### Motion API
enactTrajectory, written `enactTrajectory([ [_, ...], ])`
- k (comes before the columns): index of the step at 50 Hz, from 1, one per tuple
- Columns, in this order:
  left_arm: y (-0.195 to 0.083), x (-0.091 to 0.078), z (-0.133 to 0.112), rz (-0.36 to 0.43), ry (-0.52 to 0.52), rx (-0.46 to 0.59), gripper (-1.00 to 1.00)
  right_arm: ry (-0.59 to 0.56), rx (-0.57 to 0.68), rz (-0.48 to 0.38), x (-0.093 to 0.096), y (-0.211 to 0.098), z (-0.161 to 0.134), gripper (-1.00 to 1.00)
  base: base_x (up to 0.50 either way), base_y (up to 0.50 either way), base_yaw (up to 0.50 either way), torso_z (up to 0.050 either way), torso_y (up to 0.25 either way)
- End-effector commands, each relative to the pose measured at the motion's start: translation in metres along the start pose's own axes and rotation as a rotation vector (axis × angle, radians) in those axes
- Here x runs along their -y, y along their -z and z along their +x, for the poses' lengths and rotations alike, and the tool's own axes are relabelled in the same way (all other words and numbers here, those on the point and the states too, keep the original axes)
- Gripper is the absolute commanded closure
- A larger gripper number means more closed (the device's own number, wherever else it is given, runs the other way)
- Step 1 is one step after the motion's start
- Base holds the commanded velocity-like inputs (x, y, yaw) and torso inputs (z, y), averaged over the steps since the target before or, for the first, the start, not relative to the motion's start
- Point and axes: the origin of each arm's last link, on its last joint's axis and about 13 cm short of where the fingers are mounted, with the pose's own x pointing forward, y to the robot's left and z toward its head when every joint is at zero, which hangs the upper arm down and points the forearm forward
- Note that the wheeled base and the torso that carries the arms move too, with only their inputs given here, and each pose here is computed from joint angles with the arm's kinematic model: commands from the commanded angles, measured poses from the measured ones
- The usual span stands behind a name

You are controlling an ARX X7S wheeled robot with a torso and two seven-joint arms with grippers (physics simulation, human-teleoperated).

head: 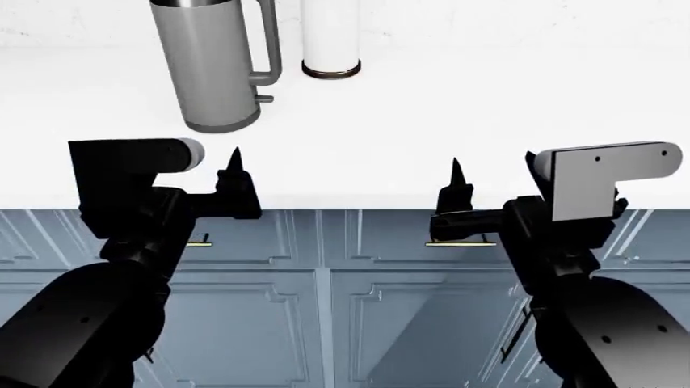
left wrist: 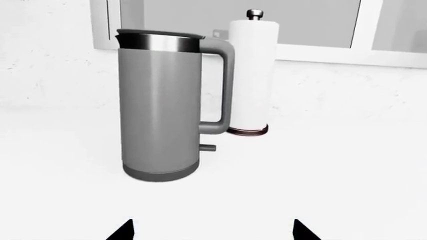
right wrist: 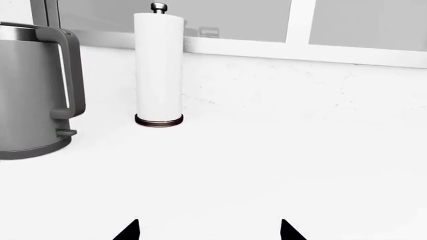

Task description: Press down the lever to turn on the electric kettle.

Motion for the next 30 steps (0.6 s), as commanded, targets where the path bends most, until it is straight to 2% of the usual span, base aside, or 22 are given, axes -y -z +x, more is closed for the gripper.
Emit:
enactTrajectory([
  [1,0.0015,-0.0024,0.0007,0.011,-0.012,-0.009,-1.00,0.012,-0.010,-0.020,0.0005,-0.0016,0.0012,-1.00,0.00,0.00,0.00,0.000,0.000],
  [7,0.0017,-0.0034,0.0007,0.014,-0.021,-0.016,-1.00,0.010,-0.011,-0.015,0.0019,-0.0020,0.0020,-1.00,0.00,0.06,0.00,0.000,0.000],
  [25,0.0000,-0.0031,0.0006,0.018,-0.024,-0.007,-1.00,0.010,-0.017,-0.001,0.0026,0.0002,0.0021,-1.00,0.00,0.48,0.00,0.000,0.000],
  [30,-0.0004,-0.0030,0.0004,0.021,-0.023,-0.004,-1.00,0.006,-0.023,0.004,0.0023,0.0004,0.0021,-1.00,0.21,0.04,0.00,0.000,0.000],
])
